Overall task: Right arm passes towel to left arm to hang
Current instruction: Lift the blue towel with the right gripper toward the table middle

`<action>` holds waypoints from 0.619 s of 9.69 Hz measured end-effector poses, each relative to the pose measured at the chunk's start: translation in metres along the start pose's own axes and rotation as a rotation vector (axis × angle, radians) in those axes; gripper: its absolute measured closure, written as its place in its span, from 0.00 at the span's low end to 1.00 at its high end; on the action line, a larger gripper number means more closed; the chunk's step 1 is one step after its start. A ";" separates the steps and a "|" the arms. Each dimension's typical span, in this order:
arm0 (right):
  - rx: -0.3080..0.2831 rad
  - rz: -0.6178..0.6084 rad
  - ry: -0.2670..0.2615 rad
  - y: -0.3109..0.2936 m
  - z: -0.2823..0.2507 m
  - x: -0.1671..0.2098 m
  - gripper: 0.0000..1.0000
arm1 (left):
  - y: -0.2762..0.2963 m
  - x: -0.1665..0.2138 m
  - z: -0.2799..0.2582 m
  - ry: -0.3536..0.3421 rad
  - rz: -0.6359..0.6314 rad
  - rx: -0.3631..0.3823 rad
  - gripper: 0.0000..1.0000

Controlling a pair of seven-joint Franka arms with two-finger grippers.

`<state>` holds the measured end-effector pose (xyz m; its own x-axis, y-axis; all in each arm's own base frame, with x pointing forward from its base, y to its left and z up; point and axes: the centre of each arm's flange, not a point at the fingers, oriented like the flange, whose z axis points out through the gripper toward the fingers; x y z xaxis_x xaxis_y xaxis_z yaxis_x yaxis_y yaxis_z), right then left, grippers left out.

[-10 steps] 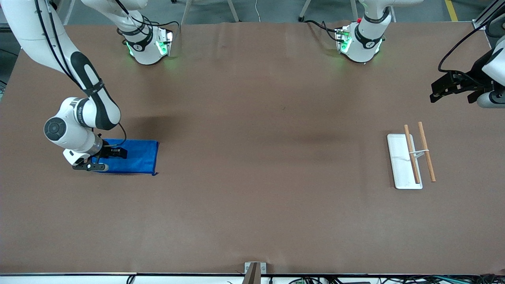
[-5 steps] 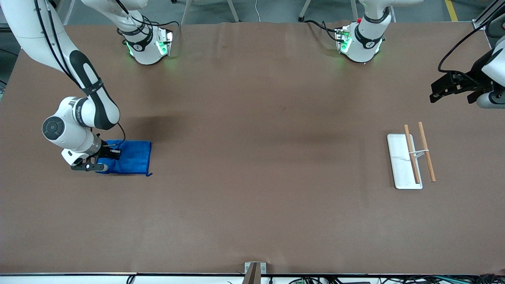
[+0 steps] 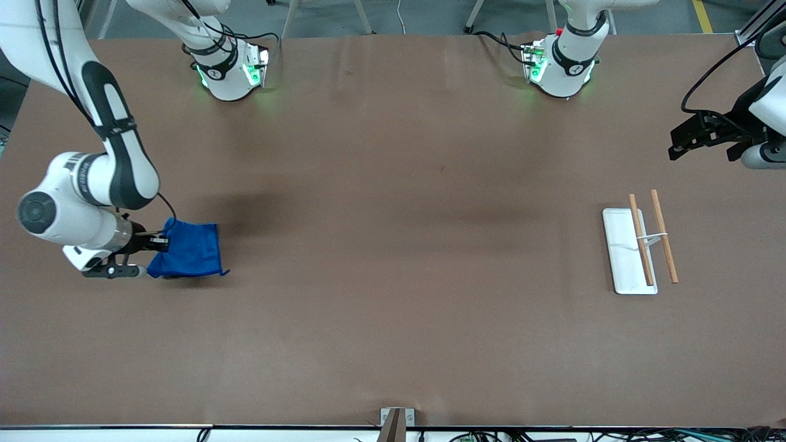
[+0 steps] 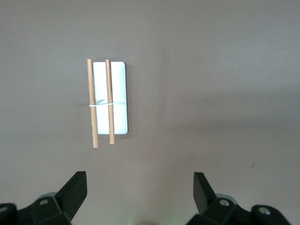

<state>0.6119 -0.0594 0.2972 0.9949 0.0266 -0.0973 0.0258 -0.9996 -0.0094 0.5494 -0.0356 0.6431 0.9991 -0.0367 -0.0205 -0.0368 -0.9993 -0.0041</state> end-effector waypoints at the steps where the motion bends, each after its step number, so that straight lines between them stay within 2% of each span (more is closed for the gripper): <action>1: 0.011 -0.022 -0.002 -0.022 -0.035 0.006 0.93 | 0.000 0.000 0.001 -0.001 0.000 0.000 0.00; 2: 0.023 -0.027 -0.024 -0.048 -0.064 0.009 0.93 | 0.000 0.001 0.001 -0.002 0.000 0.000 0.00; 3: 0.068 -0.023 -0.045 -0.075 -0.087 0.011 0.93 | 0.000 0.001 0.001 -0.001 0.000 0.001 0.00; 4: 0.175 -0.009 -0.052 -0.103 -0.101 0.012 0.93 | 0.000 0.001 0.001 -0.001 0.000 0.001 0.00; 6: 0.426 0.011 -0.063 -0.158 -0.110 0.010 0.93 | 0.000 0.001 0.001 0.000 0.001 0.001 0.00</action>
<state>0.6288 0.0984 0.4072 0.9867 0.0298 -0.1596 -0.0400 -0.9082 -0.4166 0.5502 -0.0357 0.6425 0.9991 -0.0378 -0.0206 -0.0379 -0.9993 -0.0049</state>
